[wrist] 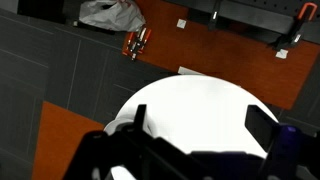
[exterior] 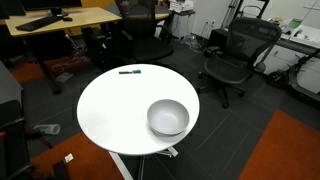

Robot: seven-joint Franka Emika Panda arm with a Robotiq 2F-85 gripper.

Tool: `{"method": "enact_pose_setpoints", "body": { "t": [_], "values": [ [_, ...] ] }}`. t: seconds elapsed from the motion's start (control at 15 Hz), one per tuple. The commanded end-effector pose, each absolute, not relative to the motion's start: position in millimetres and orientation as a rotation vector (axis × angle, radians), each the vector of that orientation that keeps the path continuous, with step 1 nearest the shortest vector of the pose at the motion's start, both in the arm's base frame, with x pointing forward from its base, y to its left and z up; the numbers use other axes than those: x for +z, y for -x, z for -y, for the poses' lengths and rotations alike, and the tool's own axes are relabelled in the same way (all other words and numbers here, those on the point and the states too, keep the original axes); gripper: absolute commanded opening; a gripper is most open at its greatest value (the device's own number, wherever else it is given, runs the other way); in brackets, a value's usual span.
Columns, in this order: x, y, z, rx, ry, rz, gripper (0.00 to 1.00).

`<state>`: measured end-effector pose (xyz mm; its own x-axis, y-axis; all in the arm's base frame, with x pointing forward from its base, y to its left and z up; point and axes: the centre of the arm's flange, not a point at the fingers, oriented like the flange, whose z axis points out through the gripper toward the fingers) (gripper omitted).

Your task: Pick up the marker and put it in the bowl

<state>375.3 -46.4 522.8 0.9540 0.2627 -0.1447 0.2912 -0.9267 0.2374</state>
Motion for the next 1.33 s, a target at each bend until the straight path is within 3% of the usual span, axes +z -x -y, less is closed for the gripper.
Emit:
{"method": "enact_pose_setpoints", "body": {
  "t": [0.0,0.6,1.27],
  "values": [
    [523,-375,46,-0.160,-2.849,-0.411,1.00],
    [521,-391,38,-0.135,-2.857,-0.386,1.00],
    [493,-467,-22,0.062,-2.986,-0.050,1.00]
  ]
}}
